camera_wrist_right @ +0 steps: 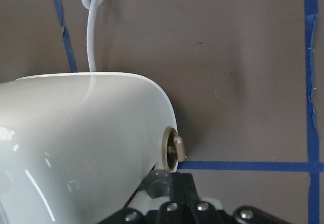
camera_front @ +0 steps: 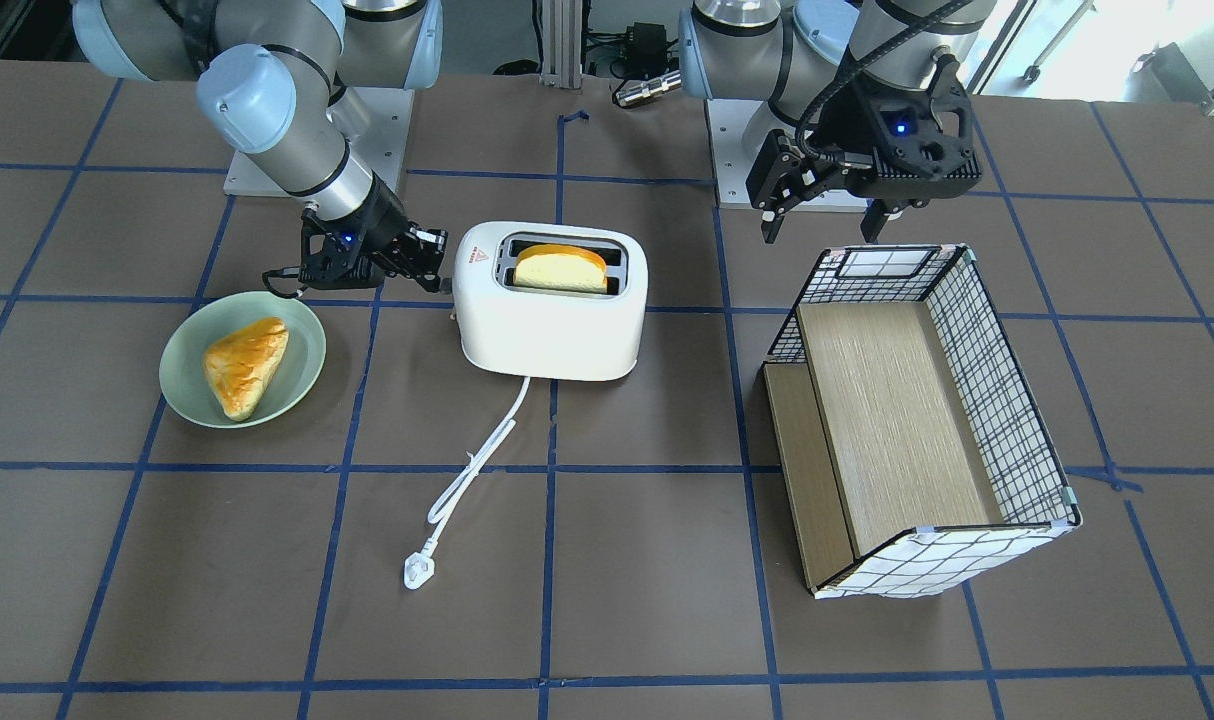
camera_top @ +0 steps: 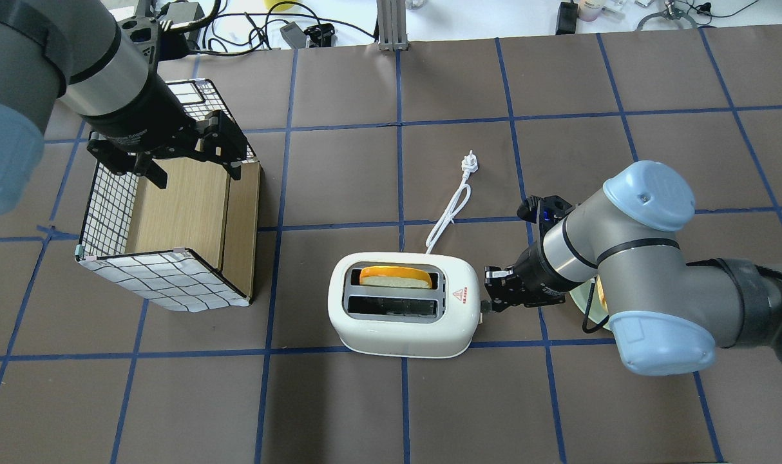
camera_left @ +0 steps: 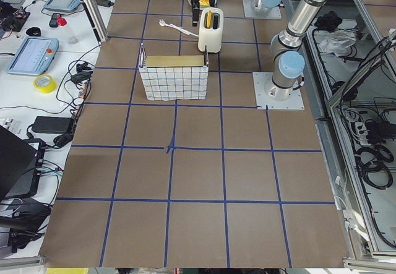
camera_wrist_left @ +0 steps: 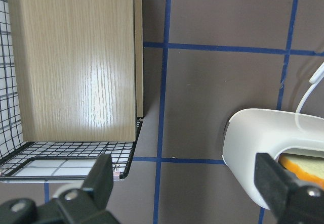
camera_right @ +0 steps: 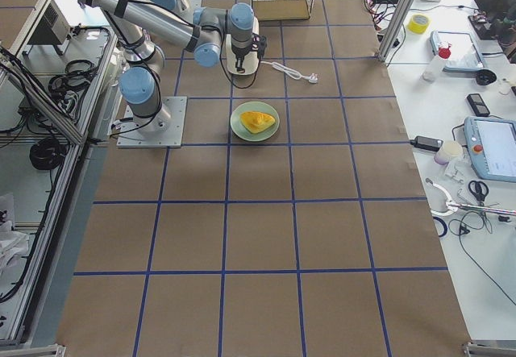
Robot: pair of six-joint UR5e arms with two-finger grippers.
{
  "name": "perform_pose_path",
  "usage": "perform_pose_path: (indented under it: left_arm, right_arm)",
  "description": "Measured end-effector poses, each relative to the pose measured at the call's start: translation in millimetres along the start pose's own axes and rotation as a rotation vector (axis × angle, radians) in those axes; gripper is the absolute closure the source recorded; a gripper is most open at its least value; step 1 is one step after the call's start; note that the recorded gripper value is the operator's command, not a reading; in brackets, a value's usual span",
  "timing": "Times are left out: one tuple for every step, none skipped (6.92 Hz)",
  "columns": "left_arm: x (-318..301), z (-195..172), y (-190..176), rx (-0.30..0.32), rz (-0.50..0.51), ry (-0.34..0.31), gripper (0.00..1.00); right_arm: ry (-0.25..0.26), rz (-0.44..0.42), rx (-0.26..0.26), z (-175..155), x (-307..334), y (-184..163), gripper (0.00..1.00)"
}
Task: Press toaster with right arm
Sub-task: 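Move the right gripper onto the toaster lever and align with it, then push the toaster lever down with the right gripper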
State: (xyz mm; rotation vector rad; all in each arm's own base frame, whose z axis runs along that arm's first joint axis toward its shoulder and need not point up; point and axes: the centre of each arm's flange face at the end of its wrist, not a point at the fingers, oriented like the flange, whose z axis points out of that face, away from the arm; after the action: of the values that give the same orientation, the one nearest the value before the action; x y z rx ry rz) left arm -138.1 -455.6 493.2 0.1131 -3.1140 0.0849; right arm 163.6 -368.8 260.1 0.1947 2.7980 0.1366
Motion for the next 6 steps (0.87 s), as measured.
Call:
perform_pose_path:
  left_arm:
    - [0,0,0,-0.001,0.000,0.000,0.00]
    - [0,0,0,-0.001,0.000,-0.001,0.00]
    - [0,0,0,0.000,0.000,-0.001,0.00]
    - [0,0,0,-0.001,0.000,-0.001,0.00]
    - [0,0,0,0.000,0.000,0.000,0.00]
    - [0,0,0,-0.001,0.000,0.000,0.00]
  right_arm:
    - [0.001,0.003,-0.011,4,1,-1,1.00]
    - [0.004,0.006,-0.025,9,3,-2,1.00]
    - [0.007,0.008,-0.036,13,4,-3,1.00]
    - [0.008,0.010,-0.042,16,5,-4,1.00]
    - [0.011,0.009,-0.046,17,5,-5,1.00]
    - [0.026,0.008,-0.047,17,7,-6,1.00]
